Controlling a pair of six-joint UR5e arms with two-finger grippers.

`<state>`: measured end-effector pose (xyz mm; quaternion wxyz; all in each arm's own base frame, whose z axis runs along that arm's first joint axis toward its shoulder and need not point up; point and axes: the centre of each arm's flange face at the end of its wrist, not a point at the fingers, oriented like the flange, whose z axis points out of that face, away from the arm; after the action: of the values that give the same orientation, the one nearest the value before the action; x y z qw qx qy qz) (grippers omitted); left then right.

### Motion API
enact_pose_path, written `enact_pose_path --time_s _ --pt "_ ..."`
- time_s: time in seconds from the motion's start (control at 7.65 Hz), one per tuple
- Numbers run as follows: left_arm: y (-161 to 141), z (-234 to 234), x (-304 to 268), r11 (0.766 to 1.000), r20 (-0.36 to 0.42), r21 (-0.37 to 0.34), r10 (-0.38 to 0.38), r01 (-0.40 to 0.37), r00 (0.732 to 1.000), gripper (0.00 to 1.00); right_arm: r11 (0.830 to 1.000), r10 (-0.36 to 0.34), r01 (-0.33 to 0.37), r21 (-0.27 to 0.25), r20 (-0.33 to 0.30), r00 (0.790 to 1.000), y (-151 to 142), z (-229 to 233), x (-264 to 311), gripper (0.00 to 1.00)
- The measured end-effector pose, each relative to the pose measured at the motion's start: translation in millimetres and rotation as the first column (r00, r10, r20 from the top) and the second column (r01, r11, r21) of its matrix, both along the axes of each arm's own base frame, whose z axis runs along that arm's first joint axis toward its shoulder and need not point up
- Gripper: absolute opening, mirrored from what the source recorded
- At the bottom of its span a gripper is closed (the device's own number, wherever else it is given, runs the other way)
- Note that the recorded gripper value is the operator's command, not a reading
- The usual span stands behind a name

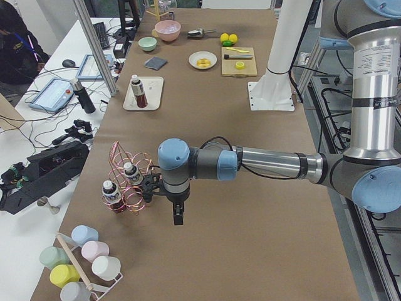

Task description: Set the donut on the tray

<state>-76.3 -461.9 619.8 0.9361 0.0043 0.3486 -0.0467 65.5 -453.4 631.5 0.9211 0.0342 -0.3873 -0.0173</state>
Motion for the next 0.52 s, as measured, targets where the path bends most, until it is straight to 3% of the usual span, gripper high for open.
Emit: enact_pose_path --time_s 0.52 --pt "0 0 0 1.000 0.000 -0.001 0.000 0.000 1.000 0.98 0.999 0.030 -0.030 -0.029 0.016 0.999 -13 -42 -44 1.00"
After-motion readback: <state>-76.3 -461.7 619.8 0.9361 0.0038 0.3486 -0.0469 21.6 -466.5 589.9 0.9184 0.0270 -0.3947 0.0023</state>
